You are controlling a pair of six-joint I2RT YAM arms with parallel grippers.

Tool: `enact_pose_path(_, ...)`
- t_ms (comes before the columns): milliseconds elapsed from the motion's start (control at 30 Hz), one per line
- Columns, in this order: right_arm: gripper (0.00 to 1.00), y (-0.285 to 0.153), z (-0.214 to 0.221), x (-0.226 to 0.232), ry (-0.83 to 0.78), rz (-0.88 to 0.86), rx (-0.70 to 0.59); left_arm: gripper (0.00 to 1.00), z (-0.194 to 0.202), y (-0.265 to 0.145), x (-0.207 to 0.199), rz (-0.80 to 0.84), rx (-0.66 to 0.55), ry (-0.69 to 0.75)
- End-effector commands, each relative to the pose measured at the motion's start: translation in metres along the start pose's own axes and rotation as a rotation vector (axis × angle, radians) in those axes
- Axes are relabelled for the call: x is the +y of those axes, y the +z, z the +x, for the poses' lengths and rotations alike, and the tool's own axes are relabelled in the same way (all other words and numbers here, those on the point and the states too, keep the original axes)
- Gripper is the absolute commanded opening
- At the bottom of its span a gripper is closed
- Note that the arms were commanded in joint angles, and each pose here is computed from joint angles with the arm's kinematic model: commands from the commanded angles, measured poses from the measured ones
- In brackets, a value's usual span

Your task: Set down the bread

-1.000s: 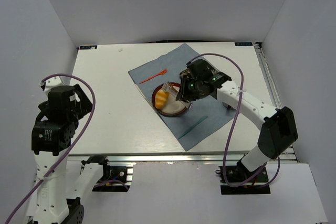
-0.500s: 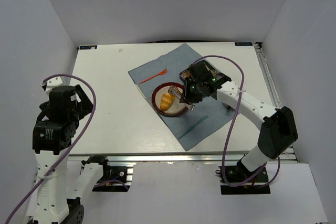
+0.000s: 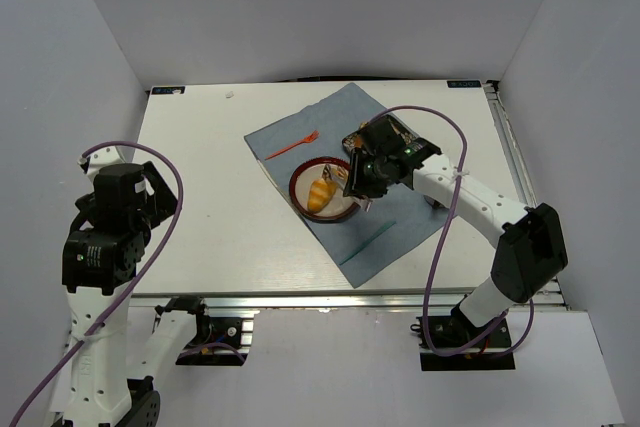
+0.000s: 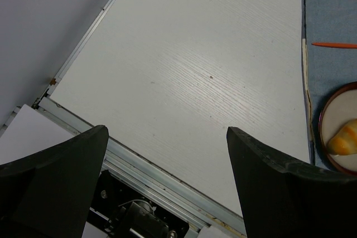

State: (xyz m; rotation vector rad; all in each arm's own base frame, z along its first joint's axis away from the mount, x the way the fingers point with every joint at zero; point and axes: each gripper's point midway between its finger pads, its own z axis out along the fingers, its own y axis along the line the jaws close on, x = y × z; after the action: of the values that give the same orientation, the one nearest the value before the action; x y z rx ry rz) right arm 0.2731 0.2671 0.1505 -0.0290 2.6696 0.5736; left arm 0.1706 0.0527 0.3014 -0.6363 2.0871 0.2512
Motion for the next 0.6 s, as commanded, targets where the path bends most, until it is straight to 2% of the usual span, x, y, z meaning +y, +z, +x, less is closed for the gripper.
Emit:
enact_pose_path(0,0.42,-0.028,-0.020,0.010,-0.005,-0.023,-0.083,0.98,0.001,0.000,-0.002,0.013,-0.004,0.003)
enact_pose_path(200,0.46,-0.041,-0.026,0.011,-0.006,-0.020,-0.113,0.98,0.002,0.000,-0.002,0.016,-0.002,0.002)
enact_pose_path(333,0.56,-0.046,-0.027,0.010,-0.010,-0.011,-0.122,0.98,0.003,0.000,-0.001,0.016,-0.002,0.002)
enact_pose_path(433,0.59,-0.049,-0.028,0.010,-0.010,-0.012,-0.127,0.98,0.002,-0.001,-0.001,0.017,-0.005,0.000)
enact_pose_path(567,0.61,-0.052,-0.030,0.011,-0.010,-0.015,-0.135,0.98,0.002,-0.001,-0.002,0.018,-0.004,-0.001)
